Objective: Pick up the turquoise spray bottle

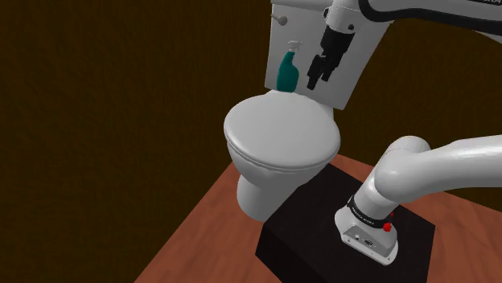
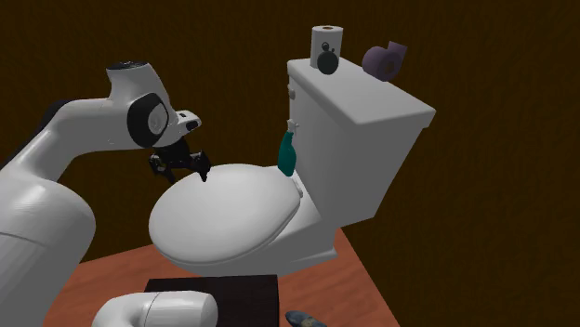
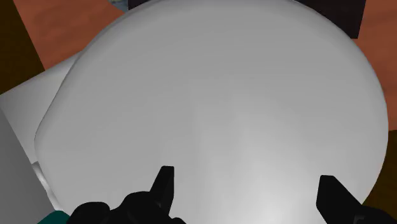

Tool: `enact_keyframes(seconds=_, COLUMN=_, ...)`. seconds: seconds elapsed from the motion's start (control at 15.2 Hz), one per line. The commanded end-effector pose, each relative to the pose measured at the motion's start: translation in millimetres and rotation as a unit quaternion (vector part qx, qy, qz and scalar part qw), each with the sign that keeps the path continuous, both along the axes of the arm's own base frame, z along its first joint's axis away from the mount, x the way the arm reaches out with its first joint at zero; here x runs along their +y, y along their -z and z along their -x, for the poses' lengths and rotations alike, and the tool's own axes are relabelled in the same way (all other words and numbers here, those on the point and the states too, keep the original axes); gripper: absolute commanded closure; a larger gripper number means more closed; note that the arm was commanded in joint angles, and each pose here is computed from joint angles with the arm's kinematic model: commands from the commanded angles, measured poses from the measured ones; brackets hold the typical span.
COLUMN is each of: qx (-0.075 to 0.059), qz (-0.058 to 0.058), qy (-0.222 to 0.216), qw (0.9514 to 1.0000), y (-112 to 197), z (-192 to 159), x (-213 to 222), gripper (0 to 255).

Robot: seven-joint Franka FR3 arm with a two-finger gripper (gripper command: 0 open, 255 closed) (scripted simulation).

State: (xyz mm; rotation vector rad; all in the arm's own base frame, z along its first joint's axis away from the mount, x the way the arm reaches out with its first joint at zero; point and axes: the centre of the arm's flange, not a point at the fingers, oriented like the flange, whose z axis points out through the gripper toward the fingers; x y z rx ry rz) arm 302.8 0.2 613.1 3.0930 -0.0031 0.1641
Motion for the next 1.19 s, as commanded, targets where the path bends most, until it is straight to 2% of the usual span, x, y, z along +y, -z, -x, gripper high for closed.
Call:
enact_keyframes(seconds=0.0, qx=0.000, qz=0.000, qy=0.000, qw=1.0000, y=0.0, z=0.0, x=0.0, gripper=0)
enact_keyframes(seconds=0.26, qx=-0.045, qz=0.046, qy=0.048, qw=0.9968, y=32.9, z=-29.1, x=2.0, gripper=0)
enact_keyframes(seconds=0.53, qx=-0.089, qz=0.092, qy=0.096, qw=0.9871, y=63.1, z=-60.9, x=-1.9, gripper=0)
enact_keyframes(seconds=0.79, qx=-0.133, qz=0.138, qy=0.143, qw=0.9711, y=89.6, z=-94.6, x=-11.6, gripper=0)
enact_keyframes(seconds=0.92, qx=-0.154, qz=0.160, qy=0.166, qw=0.9607, y=101.3, z=-111.9, x=-18.6, gripper=0)
enact_keyframes(seconds=1.12, qx=-0.186, qz=0.193, qy=0.200, qw=0.9422, y=116.8, z=-138.0, x=-31.5, gripper=0)
